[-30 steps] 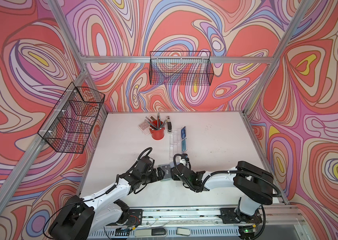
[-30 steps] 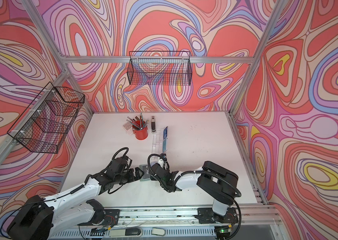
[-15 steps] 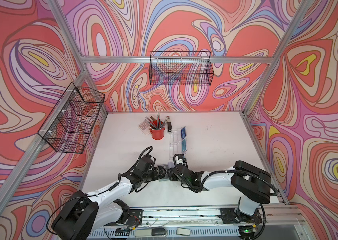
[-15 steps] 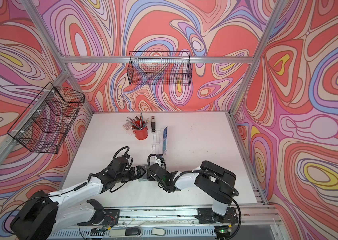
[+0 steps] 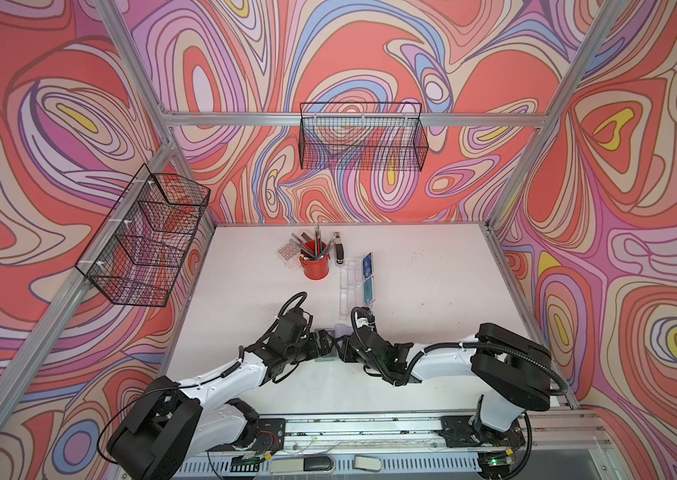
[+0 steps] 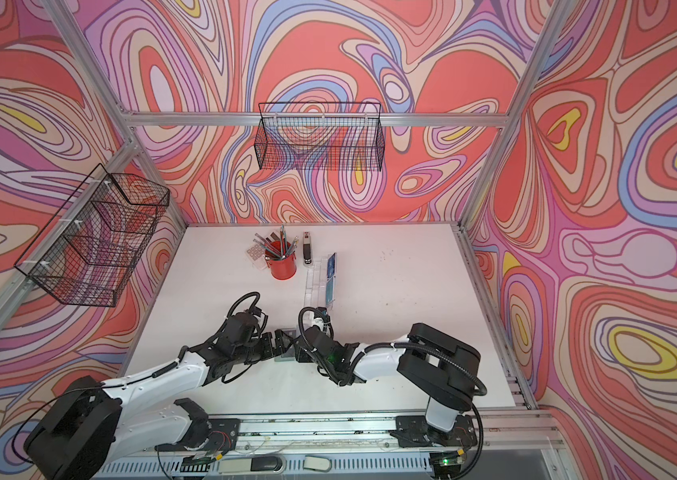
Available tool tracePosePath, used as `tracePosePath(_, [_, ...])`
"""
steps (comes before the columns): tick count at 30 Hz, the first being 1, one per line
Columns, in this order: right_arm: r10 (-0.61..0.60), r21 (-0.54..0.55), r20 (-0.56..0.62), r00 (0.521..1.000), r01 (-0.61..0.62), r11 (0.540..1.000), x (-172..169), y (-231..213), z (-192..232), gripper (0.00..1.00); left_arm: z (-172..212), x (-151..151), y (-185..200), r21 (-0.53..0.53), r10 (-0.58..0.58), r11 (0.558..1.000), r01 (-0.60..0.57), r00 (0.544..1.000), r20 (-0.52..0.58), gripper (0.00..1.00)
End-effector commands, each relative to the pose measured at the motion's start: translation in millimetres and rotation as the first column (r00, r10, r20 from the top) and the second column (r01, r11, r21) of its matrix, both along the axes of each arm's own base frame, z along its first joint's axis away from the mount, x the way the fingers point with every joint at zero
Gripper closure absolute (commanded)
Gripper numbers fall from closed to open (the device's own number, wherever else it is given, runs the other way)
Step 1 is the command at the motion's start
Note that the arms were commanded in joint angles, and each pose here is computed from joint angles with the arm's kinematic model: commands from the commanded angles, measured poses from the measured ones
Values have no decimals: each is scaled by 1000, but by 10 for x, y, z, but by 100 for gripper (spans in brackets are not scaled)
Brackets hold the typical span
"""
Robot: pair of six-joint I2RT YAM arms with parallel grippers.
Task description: Put the credit cards into the card holder
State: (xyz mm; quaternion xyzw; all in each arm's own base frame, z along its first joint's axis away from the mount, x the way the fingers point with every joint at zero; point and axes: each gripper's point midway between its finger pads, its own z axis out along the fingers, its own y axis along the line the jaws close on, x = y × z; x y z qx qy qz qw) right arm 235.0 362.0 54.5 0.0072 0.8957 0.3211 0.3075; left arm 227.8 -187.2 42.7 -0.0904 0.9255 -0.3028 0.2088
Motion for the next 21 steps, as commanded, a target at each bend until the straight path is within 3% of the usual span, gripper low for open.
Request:
tracePosePath(1, [-7,30,16,1000,7,1000,-4,3,101,56,-158,-98,82,36,22,999,-20,998,-64,7])
tracePosePath(12, [29,65,0,1000,-29,997,-11,167,94,67,-102,-106,257,67,93,994,-92,995,-20,8])
tracePosePath(21, [65,94,-18,998,-63,994,-13,327,38,67,58,-153,489,86,177,980,-181,983,45,8])
